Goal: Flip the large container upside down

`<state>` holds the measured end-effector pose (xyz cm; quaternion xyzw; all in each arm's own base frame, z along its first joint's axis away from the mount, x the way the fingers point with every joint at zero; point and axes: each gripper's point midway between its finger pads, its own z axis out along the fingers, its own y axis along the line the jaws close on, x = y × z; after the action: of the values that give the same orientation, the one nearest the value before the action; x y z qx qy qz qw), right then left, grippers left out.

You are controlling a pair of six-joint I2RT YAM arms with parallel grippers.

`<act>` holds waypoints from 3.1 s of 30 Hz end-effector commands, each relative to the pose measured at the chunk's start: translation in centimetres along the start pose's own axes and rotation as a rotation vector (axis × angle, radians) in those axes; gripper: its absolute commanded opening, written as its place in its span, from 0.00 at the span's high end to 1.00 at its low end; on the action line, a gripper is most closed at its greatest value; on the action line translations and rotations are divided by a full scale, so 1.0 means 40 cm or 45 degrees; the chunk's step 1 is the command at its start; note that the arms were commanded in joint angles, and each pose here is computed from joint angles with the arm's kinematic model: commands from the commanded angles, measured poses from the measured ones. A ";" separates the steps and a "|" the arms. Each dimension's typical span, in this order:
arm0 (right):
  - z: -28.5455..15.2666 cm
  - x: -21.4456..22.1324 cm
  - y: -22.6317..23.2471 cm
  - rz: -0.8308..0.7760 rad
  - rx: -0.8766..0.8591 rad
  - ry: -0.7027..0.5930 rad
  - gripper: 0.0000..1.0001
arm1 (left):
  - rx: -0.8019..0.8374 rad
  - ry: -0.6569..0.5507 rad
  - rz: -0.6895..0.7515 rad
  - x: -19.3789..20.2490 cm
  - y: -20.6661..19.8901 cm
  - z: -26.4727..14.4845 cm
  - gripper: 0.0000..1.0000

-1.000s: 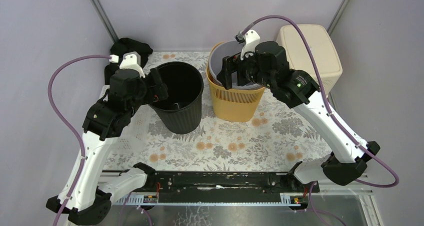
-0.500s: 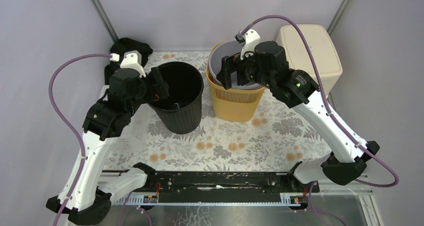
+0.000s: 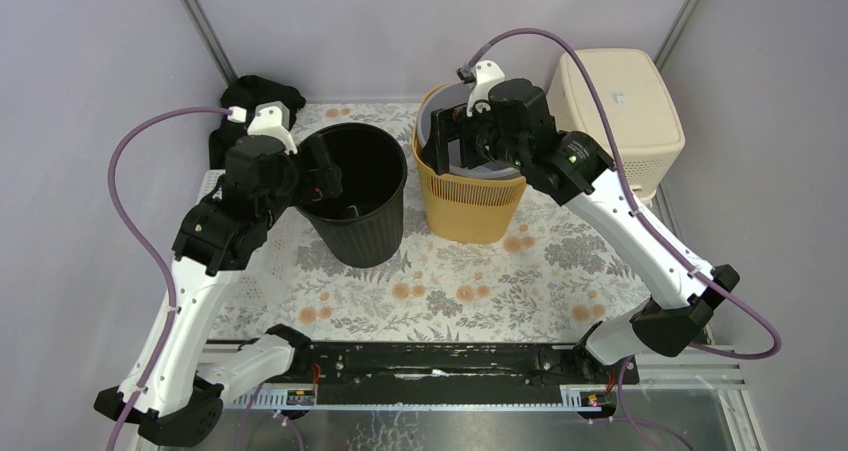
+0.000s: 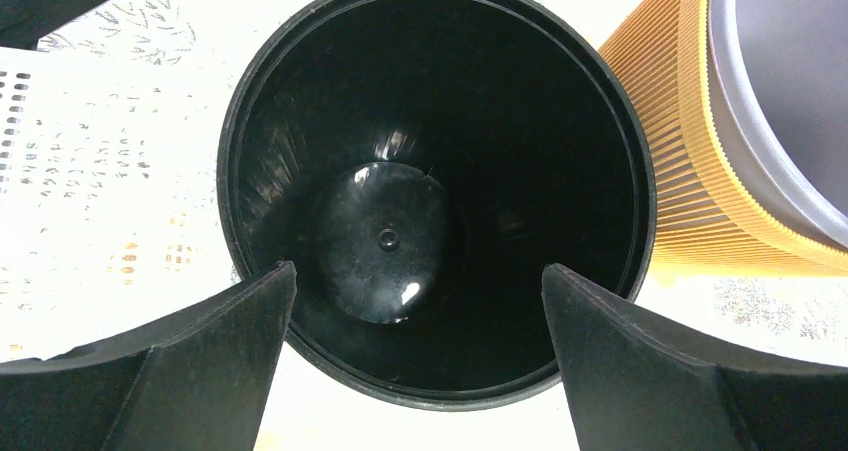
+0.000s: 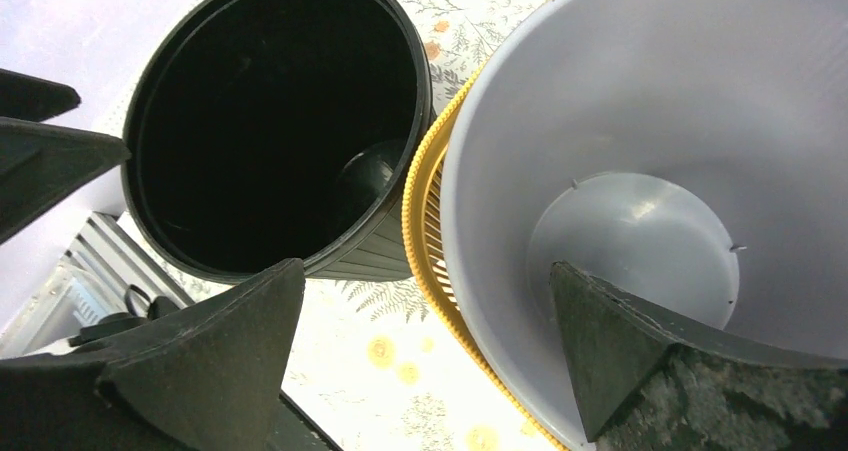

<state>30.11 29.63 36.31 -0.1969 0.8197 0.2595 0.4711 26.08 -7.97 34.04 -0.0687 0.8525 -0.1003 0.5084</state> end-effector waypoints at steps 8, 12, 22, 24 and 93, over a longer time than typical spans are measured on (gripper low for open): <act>-0.083 -0.060 -0.015 0.077 0.016 -0.146 0.01 | 0.089 -0.040 -0.040 -0.031 -0.044 0.022 0.00; -0.119 -0.077 -0.057 0.022 0.100 -0.295 0.01 | 0.119 -0.045 -0.036 -0.036 -0.054 0.015 0.00; -0.114 -0.053 -0.110 0.024 0.249 -0.229 0.01 | 0.181 -0.043 -0.034 -0.032 -0.076 0.023 0.00; -0.105 -0.044 -0.108 0.044 0.249 -0.202 0.01 | 0.185 -0.044 -0.033 -0.032 -0.077 0.021 0.00; -0.144 -0.075 -0.187 0.103 0.432 -0.202 0.01 | 0.441 0.007 -0.045 -0.081 -0.203 0.040 0.00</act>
<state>31.41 21.25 36.92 -0.0908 0.8351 0.1426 0.5235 29.36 -15.01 35.94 0.0040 0.8421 -0.2309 0.4874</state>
